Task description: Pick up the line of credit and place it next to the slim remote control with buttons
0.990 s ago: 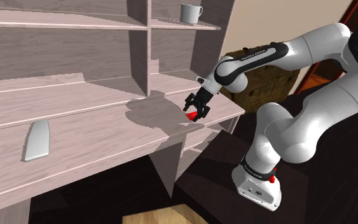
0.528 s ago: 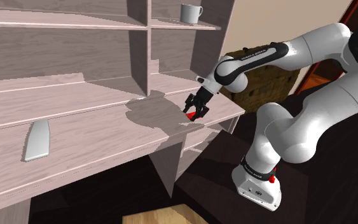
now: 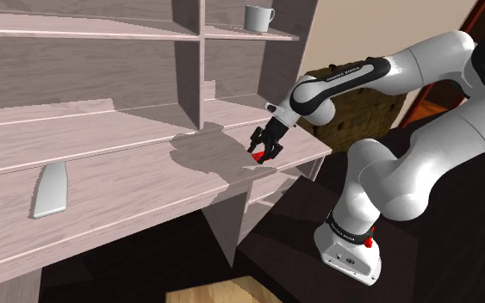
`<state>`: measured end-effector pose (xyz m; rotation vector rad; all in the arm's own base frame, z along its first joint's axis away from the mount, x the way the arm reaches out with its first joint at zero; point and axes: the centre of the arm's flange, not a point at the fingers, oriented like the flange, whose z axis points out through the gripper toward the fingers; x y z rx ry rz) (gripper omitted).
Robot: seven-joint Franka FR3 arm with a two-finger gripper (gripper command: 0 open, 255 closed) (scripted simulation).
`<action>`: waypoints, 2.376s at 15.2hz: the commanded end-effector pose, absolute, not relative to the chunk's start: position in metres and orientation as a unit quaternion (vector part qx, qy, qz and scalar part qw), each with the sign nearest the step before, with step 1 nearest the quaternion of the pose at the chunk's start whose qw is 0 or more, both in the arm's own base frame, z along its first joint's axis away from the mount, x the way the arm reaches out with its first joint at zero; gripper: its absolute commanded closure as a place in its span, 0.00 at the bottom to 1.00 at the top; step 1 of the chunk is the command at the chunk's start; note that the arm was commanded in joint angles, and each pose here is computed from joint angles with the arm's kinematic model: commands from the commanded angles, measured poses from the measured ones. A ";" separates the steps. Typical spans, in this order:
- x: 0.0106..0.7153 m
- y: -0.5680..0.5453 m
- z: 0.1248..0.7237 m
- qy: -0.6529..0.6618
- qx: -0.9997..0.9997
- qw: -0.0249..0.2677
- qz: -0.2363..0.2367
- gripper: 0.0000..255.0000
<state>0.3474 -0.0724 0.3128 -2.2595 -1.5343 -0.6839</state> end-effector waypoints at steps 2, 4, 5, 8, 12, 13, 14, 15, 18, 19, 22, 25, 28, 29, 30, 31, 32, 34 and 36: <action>0.345 -0.072 0.321 -0.539 -0.792 0.164 -0.236 1.00; 0.345 -0.072 0.331 -0.539 -0.792 0.164 -0.236 1.00; 0.345 -0.072 0.337 -0.539 -0.792 0.164 -0.236 1.00; 0.345 -0.072 0.353 -0.539 -0.792 0.164 -0.236 1.00; 0.345 -0.072 0.374 -0.539 -0.792 0.164 -0.236 1.00; 0.345 -0.072 0.379 -0.539 -0.792 0.164 -0.236 1.00; 0.345 -0.072 0.384 -0.539 -0.792 0.164 -0.236 1.00; 0.345 -0.072 0.389 -0.539 -0.792 0.164 -0.236 1.00; 0.353 -0.062 0.395 -0.539 -0.792 0.164 -0.236 1.00; 0.362 -0.052 0.395 -0.539 -0.792 0.164 -0.236 1.00; 0.387 -0.021 0.395 -0.539 -0.792 0.164 -0.236 1.00; 0.411 0.010 0.395 -0.539 -0.792 0.164 -0.236 1.00; 0.436 0.041 0.396 -0.539 -0.792 0.164 -0.236 1.00; 0.445 0.051 0.396 -0.539 -0.792 0.164 -0.236 1.00; 0.453 0.062 0.396 -0.539 -0.792 0.164 -0.236 1.00; 0.461 0.072 0.396 -0.539 -0.792 0.164 -0.236 1.00; 0.469 0.082 0.396 -0.539 -0.792 0.164 -0.236 1.00; 0.486 0.103 0.396 -0.539 -0.792 0.164 -0.236 1.00; 0.503 0.123 0.396 -0.539 -0.792 0.164 -0.236 1.00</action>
